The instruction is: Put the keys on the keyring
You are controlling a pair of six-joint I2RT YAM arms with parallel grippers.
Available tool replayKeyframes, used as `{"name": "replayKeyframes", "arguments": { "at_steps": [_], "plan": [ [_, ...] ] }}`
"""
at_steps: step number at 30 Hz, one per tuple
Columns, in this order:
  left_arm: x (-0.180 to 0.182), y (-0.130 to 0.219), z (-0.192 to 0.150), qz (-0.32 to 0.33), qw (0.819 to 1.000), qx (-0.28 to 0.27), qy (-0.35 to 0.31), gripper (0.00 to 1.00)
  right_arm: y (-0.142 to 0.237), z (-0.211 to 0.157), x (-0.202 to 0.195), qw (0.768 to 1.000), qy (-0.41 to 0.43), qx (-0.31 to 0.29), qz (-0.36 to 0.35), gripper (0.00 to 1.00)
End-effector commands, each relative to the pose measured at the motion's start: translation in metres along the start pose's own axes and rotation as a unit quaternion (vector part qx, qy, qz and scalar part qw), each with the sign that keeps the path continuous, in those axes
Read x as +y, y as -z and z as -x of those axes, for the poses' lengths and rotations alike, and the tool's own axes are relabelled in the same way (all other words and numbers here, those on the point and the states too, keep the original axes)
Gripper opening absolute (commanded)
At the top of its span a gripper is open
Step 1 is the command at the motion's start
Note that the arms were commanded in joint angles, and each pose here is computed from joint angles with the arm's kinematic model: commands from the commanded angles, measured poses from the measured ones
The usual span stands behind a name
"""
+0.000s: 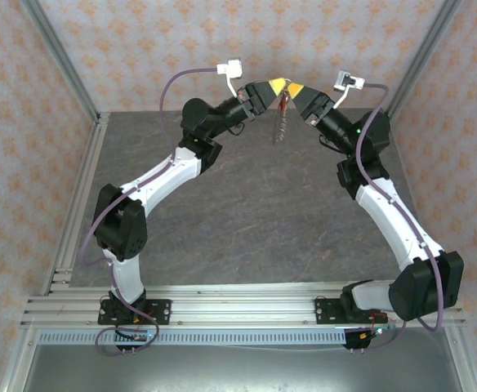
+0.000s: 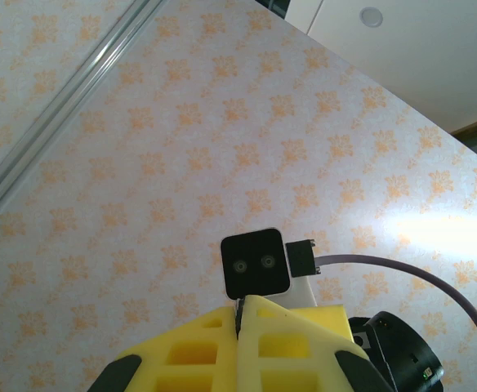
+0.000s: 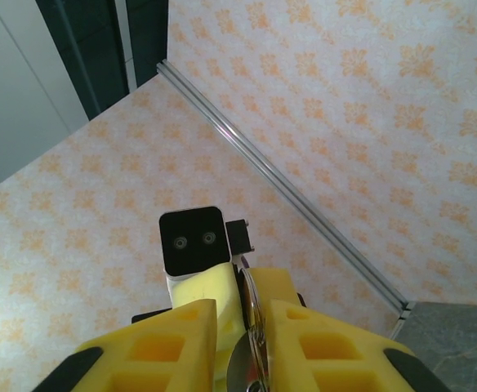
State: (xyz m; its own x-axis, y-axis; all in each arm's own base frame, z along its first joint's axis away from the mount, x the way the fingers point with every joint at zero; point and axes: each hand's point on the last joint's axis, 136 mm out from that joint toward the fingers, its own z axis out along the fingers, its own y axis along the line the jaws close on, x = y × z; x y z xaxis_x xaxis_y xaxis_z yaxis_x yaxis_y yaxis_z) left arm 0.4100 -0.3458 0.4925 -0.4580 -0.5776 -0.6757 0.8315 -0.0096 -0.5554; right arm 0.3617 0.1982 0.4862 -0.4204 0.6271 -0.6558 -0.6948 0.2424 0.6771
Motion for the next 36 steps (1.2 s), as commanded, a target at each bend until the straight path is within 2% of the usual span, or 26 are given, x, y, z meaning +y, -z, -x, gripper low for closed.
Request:
{"name": "replayKeyframes", "arguments": {
  "at_steps": [1, 6, 12, 17, 20, 21, 25, 27, 32, 36],
  "plan": [
    [-0.021, -0.004, 0.012, -0.036, 0.999, -0.02, -0.023, 0.0, -0.005, 0.008, 0.029, 0.999, 0.023, -0.003, 0.045, 0.21],
    [-0.019, -0.004, 0.012, -0.035, 0.999, -0.019, -0.023, 0.0, -0.007, 0.008, 0.031, 0.999, 0.023, -0.006, 0.047, 0.18],
    [-0.02, -0.004, 0.012, -0.034, 0.999, -0.02, -0.023, 0.0, -0.006, 0.011, 0.029, 0.999, 0.025, -0.013, 0.04, 0.01],
    [-0.019, -0.004, 0.011, -0.028, 0.999, -0.013, -0.022, 0.0, -0.005, 0.011, 0.028, 0.999, 0.033, -0.008, 0.029, 0.0],
    [-0.013, -0.003, 0.01, 0.001, 1.0, 0.003, -0.028, 0.0, -0.001, 0.011, 0.026, 0.999, 0.05, 0.007, 0.014, 0.0],
    [-0.011, -0.002, 0.01, 0.012, 0.999, 0.009, -0.033, 0.04, 0.0, 0.01, 0.025, 0.998, 0.057, 0.016, 0.007, 0.0],
    [-0.009, 0.007, 0.014, 0.053, 0.996, 0.036, -0.067, 0.34, 0.005, 0.002, 0.015, 0.993, 0.09, 0.077, -0.025, 0.0],
    [-0.008, 0.013, 0.015, 0.073, 0.992, 0.056, -0.086, 0.44, 0.007, -0.006, 0.01, 0.988, 0.101, 0.114, -0.036, 0.0],
    [0.0, 0.032, 0.017, 0.111, 0.981, 0.099, -0.124, 0.57, 0.014, -0.014, -0.004, 0.977, 0.12, 0.169, -0.046, 0.0],
    [0.004, 0.038, 0.013, 0.104, 0.974, 0.148, -0.136, 0.61, 0.019, -0.02, -0.013, 0.969, 0.131, 0.203, -0.055, 0.0]
  ]
}}
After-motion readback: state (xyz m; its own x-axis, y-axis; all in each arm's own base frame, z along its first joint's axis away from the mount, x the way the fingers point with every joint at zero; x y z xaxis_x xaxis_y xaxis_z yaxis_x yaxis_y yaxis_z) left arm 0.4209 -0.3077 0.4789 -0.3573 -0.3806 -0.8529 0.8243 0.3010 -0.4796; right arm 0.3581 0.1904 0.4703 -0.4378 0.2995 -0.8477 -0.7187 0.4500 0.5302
